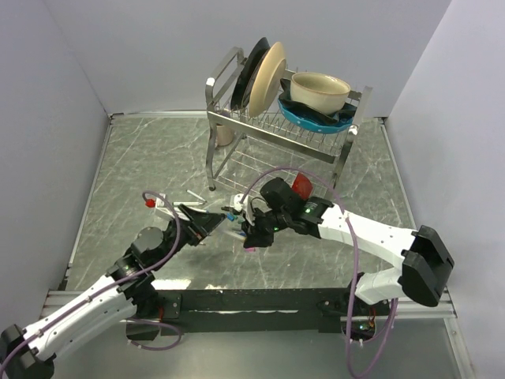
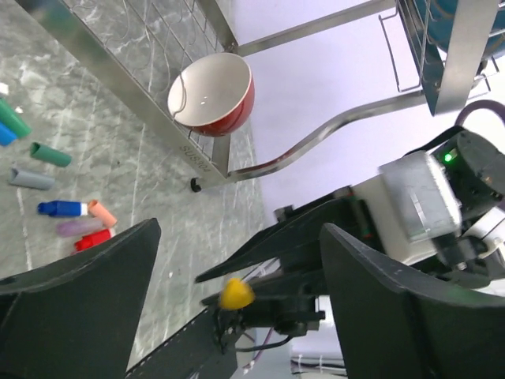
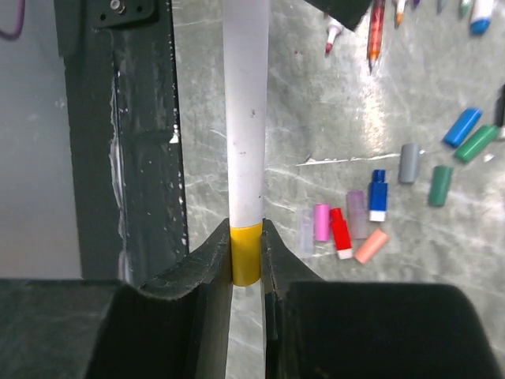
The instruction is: Open the pen caps
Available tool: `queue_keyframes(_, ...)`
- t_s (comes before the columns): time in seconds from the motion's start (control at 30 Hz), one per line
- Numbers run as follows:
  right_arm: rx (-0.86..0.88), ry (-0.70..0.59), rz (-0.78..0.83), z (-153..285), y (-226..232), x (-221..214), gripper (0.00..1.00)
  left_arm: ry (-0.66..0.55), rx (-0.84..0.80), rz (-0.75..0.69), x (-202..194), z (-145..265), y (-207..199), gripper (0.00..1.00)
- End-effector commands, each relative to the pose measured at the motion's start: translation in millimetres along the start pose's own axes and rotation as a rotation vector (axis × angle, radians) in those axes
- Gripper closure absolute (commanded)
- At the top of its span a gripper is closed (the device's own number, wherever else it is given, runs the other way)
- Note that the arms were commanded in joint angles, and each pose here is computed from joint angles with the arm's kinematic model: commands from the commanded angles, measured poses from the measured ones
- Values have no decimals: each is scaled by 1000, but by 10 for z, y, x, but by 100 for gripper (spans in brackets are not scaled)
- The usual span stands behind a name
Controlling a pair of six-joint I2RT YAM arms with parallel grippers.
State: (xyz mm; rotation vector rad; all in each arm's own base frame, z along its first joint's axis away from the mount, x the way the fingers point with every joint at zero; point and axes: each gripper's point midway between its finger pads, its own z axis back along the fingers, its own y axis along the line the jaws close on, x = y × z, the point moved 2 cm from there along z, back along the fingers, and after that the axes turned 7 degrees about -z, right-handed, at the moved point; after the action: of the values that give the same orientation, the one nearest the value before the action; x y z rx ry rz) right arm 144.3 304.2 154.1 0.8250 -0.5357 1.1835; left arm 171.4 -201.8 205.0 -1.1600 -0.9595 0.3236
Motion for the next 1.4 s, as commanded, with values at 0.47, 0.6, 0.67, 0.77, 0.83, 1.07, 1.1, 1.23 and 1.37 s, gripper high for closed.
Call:
queue_keyframes(0.47,-18,-94,-175,-6,-165,329,100,-8,-26,16,-1,-243,-161,50)
queue_keyframes(0.6,-8,-86,-182,-16,-155,321,100,3,-25,-18,-10,-267,-172,70)
queue_keyframes(0.67,7,-85,-180,-14,-130,318,100,2,-11,-39,-2,-274,-157,93)
queue_keyframes(0.77,11,-71,-181,-15,-125,297,100,-58,93,-54,134,-228,-46,99)
queue_keyframes(0.83,16,-39,-182,-38,-133,233,100,-206,266,-72,455,-57,118,99)
queue_keyframes(1.07,37,21,-160,-108,-92,156,100,-361,472,-125,1094,289,228,99)
queue_keyframes(1.1,35,25,-154,-119,-90,144,100,-395,512,-107,1225,312,308,99)
queue_keyframes(1.23,9,34,-147,-118,-126,118,100,-384,529,-96,1291,284,492,99)
queue_keyframes(1.37,-23,52,-139,-140,-202,75,100,-378,519,-79,1276,296,520,99)
